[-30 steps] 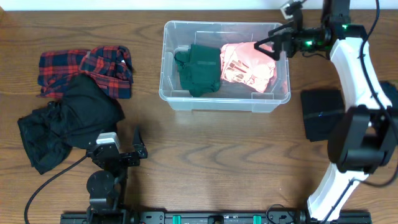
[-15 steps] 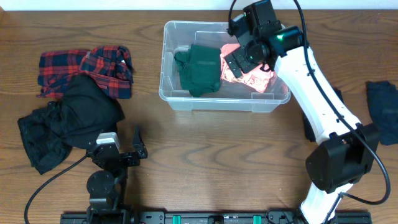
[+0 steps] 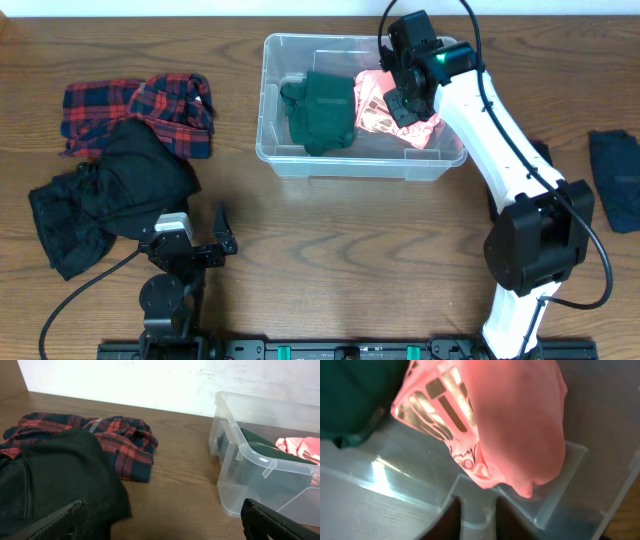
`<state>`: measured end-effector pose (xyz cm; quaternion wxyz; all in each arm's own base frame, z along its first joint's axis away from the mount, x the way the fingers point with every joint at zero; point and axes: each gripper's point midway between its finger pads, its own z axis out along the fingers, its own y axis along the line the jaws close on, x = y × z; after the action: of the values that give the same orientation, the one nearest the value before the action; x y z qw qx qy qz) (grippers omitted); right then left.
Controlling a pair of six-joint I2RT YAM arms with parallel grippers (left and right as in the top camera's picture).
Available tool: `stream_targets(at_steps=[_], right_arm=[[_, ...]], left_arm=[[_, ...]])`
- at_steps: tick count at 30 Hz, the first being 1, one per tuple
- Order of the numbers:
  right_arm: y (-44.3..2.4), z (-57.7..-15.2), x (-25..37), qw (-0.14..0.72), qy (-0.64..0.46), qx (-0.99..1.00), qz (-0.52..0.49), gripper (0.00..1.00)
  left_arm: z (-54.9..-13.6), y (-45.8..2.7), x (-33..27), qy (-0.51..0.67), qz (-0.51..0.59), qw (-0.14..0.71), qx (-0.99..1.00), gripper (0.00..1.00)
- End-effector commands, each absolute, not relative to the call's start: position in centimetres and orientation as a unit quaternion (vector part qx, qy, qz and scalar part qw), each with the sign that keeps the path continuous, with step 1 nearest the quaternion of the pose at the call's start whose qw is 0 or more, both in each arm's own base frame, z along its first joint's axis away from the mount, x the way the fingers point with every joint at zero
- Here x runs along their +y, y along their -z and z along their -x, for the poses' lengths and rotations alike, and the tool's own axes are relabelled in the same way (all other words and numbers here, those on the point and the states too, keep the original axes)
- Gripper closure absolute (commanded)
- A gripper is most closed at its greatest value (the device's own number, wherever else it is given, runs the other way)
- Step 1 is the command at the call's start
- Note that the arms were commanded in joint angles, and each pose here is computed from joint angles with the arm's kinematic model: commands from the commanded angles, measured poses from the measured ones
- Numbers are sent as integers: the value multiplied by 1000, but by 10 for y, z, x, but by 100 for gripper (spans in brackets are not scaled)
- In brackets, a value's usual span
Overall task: Pack container
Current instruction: 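Lower the pink t-shirt into the bin, release, and press it flat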
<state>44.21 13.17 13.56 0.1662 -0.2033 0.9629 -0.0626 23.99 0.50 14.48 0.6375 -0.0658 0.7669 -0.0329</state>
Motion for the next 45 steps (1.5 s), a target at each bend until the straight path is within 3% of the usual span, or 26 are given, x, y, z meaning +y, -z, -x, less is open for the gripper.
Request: stream_targets(at_steps=[1, 10, 25, 39, 45], right_arm=[[-123, -447, 123, 156, 70, 968, 183, 96], [-91, -461, 116, 141, 77, 972, 173, 99], [-96, -514, 103, 232, 73, 961, 134, 99], [-19, -520, 87, 181, 128, 966, 135, 99], [-51, -531, 81, 217, 148, 956, 127, 99]], left_arm=[[-238, -129, 8, 27, 74, 619, 782, 2], [-238, -129, 8, 27, 74, 619, 782, 2], [-238, -129, 8, 27, 74, 619, 782, 2], [-238, -129, 8, 26, 74, 619, 781, 2], [-238, -129, 8, 27, 74, 619, 782, 2]])
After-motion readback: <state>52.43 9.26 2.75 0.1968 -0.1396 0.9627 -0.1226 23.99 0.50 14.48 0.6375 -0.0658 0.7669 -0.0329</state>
